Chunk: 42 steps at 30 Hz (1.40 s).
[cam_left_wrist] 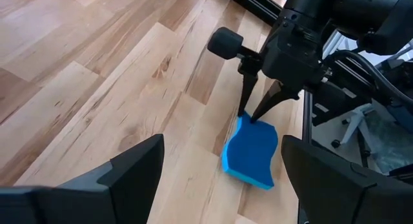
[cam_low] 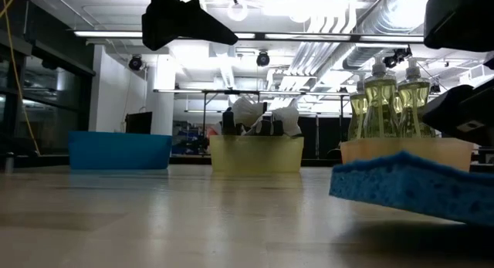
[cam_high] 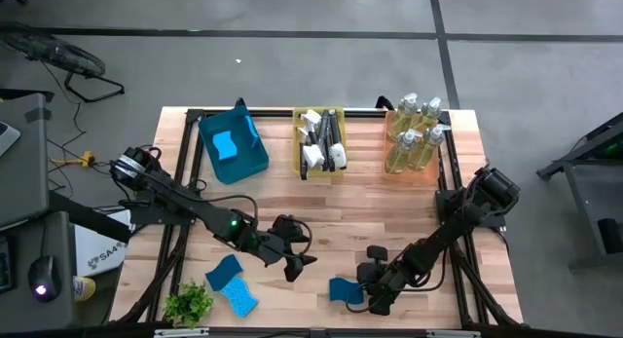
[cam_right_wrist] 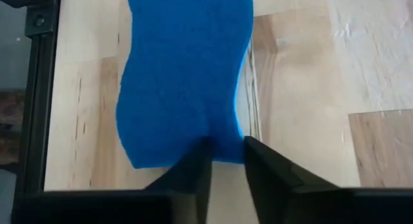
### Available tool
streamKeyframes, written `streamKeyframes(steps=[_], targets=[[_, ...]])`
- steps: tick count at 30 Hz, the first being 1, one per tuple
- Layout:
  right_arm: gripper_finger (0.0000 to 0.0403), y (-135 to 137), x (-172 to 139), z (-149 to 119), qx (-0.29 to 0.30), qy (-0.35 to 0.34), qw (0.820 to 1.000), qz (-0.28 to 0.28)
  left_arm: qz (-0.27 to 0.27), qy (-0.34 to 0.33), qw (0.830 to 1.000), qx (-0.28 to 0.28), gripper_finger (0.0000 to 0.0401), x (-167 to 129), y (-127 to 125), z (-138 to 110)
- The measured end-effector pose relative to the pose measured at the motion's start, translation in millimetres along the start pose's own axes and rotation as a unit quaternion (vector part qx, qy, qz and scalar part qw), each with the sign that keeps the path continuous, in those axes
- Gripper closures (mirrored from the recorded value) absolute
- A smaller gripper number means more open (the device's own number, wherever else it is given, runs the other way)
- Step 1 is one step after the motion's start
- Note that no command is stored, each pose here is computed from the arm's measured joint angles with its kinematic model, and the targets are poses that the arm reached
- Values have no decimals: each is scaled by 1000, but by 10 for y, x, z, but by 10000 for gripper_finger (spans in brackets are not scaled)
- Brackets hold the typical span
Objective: Pick & Place Kitchen Sink Supplies
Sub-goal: Put the blue dishwashing sponge into the blue bin
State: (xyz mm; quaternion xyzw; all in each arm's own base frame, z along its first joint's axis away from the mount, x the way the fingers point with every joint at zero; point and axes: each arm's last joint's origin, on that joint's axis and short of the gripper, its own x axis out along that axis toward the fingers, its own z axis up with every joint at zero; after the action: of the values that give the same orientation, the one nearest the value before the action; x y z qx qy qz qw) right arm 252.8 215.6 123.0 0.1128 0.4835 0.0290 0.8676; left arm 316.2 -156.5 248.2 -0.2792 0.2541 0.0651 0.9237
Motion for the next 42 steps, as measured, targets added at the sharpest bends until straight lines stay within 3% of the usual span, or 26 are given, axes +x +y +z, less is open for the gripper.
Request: streamKeyframes(steps=[7,20,26,31,37,42], targets=[[395,-2,0,0,0,-1,1000,-2,0,0,1000,0,94,0,0,0],[401,17,-26,67,44,-34,998,-31,-4,4,1000,-22,94,0,-3,-2],[402,47,-131,208,27,-39,994,-98,-4,5,997,-77,94,1,-2,0],[402,75,-272,411,-32,-19,989,-145,-4,5,992,-125,94,1,-1,1],[403,71,-454,681,-77,-11,978,-192,-4,23,969,-248,94,56,93,93],[403,34,-594,892,-106,-11,968,-228,-2,28,959,-283,94,110,205,205]])
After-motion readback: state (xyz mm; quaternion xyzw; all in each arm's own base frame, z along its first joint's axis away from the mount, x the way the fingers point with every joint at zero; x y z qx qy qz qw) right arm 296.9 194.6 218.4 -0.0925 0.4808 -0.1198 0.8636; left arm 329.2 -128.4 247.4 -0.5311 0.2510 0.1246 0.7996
